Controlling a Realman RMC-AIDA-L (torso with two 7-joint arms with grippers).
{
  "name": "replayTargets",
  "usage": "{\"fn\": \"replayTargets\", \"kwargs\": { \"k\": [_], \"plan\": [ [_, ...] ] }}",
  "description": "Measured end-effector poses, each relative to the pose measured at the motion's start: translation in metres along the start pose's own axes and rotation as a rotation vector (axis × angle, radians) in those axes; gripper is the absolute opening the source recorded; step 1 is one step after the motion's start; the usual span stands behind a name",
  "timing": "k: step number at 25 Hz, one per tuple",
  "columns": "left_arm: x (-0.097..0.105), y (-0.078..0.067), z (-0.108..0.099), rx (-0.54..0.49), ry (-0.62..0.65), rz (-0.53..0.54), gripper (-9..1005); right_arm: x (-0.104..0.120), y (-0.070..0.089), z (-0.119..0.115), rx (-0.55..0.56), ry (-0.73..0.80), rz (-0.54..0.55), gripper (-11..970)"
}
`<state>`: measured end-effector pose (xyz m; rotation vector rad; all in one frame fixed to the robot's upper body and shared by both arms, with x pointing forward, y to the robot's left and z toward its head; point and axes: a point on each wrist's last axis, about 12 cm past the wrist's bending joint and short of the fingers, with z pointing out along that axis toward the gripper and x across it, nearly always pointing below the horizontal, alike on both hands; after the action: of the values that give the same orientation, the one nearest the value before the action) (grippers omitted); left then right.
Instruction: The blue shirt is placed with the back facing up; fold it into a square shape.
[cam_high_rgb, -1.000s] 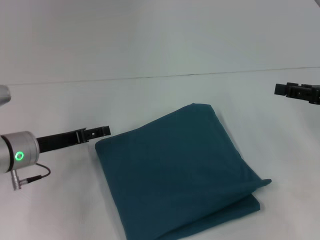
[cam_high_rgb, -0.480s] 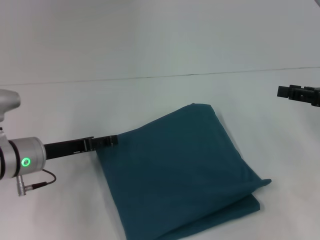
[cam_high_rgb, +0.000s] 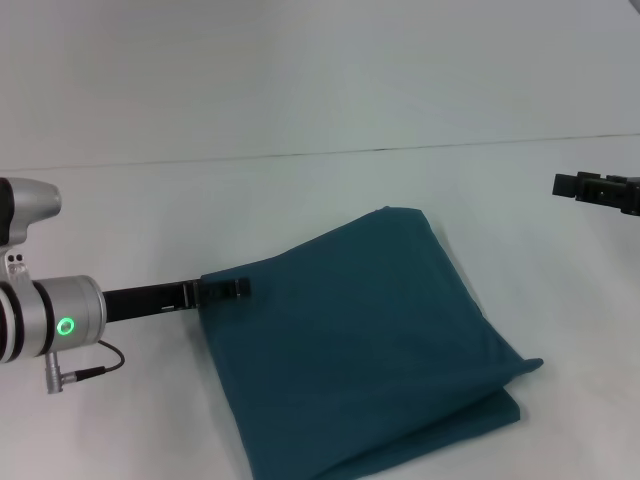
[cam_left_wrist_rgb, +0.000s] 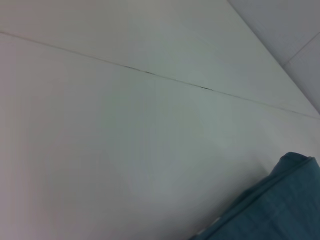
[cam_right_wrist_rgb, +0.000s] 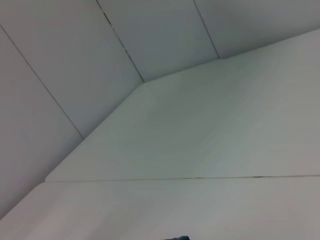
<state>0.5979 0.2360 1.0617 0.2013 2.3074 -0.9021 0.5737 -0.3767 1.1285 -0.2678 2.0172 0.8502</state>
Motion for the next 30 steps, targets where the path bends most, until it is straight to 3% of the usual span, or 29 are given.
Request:
{"fn": "replayTargets", "kwargs": {
  "k": [6, 16, 27, 30],
  "plan": [
    [-0.002, 0.000, 0.000, -0.008, -0.006, 0.011, 803, 0.001, 0.001, 0.001, -0.002, 0.000, 0.000, 616],
    [-0.004, -0.001, -0.001, -0.005, -0.006, 0.022, 580, 0.004, 0.001, 0.000, -0.002, 0.002, 0.007, 615],
    [-0.017, -0.009, 0.003, 0.006, -0.015, 0.059, 107, 0.011, 0.001, 0.001, -0.007, 0.011, 0.011, 614],
    [-0.026, -0.011, 0.004, 0.006, -0.023, 0.079, 67, 0.015, 0.003, 0.003, -0.012, 0.012, 0.011, 614]
  ]
}}
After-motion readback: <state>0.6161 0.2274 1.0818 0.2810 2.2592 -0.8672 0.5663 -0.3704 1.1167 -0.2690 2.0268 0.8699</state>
